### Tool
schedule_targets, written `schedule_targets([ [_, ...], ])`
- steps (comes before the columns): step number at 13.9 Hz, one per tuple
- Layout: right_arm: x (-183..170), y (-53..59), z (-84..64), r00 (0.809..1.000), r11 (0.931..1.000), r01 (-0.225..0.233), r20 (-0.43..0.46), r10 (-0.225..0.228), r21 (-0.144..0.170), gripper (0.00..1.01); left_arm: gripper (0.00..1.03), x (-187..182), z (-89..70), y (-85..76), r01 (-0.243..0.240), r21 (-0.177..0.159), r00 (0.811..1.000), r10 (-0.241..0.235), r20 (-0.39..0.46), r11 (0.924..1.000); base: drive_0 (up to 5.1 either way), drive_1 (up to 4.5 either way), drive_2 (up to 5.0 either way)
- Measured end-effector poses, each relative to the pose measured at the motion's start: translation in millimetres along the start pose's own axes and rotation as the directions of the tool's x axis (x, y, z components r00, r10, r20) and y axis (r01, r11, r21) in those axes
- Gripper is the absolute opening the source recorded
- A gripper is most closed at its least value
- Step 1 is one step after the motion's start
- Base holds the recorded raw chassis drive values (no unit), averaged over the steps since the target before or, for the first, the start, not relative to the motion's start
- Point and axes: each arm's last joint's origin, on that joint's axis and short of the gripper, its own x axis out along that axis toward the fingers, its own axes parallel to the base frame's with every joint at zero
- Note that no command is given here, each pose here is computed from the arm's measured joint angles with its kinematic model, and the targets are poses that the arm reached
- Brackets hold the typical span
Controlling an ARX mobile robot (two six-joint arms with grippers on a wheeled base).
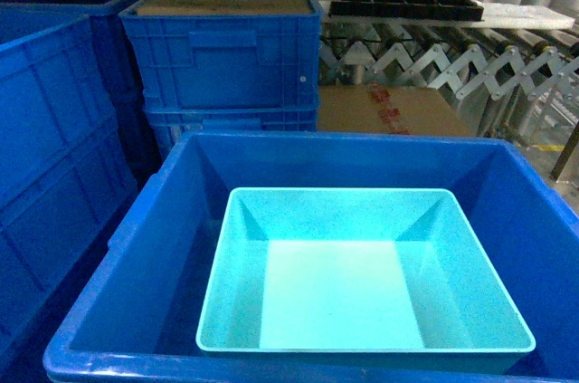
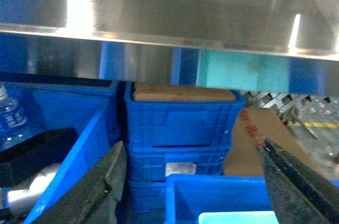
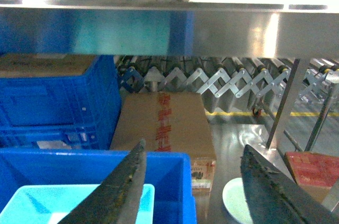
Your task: Stack blue boxes stably on right
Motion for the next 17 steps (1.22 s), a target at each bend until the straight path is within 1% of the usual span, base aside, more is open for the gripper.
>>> schedule_targets([
  [1,-6.0,-0.3,-17.6,1.000,1.0000,0.001,-0.016,-0.001,-0.002,0.45,0.61,-12.6,-23.9,10.5,-0.025,0.035,1.000,0.024,0.018,0.9991,0.0,0.00,0.0],
  [2,-14.7,-0.4,-34.1,1.000,1.0000,0.000,-0.023,0.000,-0.006,0.31,0.48,-19.9,-43.1,17.2,-0.031,0.052,0.999,0.030,0.014,0.9982,0.0,0.00,0.0],
  [3,-22.9,-0.6,-46.6,1.000,1.0000,0.000,-0.015,0.000,-0.007,0.14,0.32,-29.0,-69.0,24.9,-0.037,0.068,0.999,0.038,-0.017,0.9970,0.0,0.00,0.0],
  [4,-28.7,-0.7,-56.5,1.000,1.0000,0.001,-0.019,-0.001,-0.008,0.01,0.19,-36.4,-83.8,29.0,-0.030,0.071,0.999,0.032,-0.027,0.9970,0.0,0.00,0.0],
  [5,-33.7,-0.8,-65.7,1.000,0.9999,0.000,-0.027,-0.001,-0.010,0.02,0.06,-43.0,-92.6,32.0,-0.026,0.070,0.999,0.027,-0.017,0.9972,0.0,0.00,0.0],
  [6,-38.4,-1.0,-72.9,1.000,0.9999,0.001,-0.027,-0.001,-0.010,0.02,0.02,-49.3,-99.9,34.9,-0.026,0.070,1.000,0.026,-0.008,0.9972,0.0,0.00,0.0],
  [7,-43.3,-1.0,-79.4,1.000,0.9999,0.000,-0.025,-0.001,-0.010,0.02,0.02,-55.6,-110.6,38.5,-0.031,0.071,0.999,0.032,-0.013,0.9970,0.0,0.00,0.0],
  [8,-47.4,-1.1,-84.6,1.000,0.9999,0.000,-0.023,-0.001,-0.010,0.02,0.02,-60.7,-119.9,45.7,-0.016,0.071,1.000,0.018,-0.025,0.9973,0.0,0.00,0.0],
  [9,-51.3,-1.2,-89.4,1.000,0.9999,0.001,-0.022,-0.001,-0.011,0.02,0.02,-65.2,-126.4,51.6,-0.042,0.071,0.999,0.044,-0.026,0.9966,0.0,0.00,0.0],
  [10,-54.7,-1.3,-94.7,1.000,0.9999,0.001,-0.027,-0.001,-0.011,0.02,0.02,-69.5,-130.3,51.8,-0.038,0.071,0.999,0.039,-0.018,0.9968,0.0,0.00,0.0],
  [11,-57.6,-1.3,-98.0,1.000,0.9999,0.000,-0.026,-0.001,-0.011,0.02,0.02,-73.2,-134.4,50.8,-0.022,0.071,1.000,0.023,-0.014,0.9972,0.0,0.00,0.0],
  [13,-63.4,-1.4,-103.8,1.000,0.9999,0.000,-0.024,-0.001,-0.011,0.02,0.02,-79.9,-144.8,51.9,-0.026,0.071,0.999,0.028,-0.025,0.9971,0.0,0.00,0.0],
  [17,-71.9,-1.5,-111.8,1.000,0.9999,0.000,-0.022,-0.001,-0.011,0.02,0.02,-90.6,-155.5,52.6,-0.026,0.071,0.999,0.027,-0.021,0.9972,0.0,0.00,0.0],
])
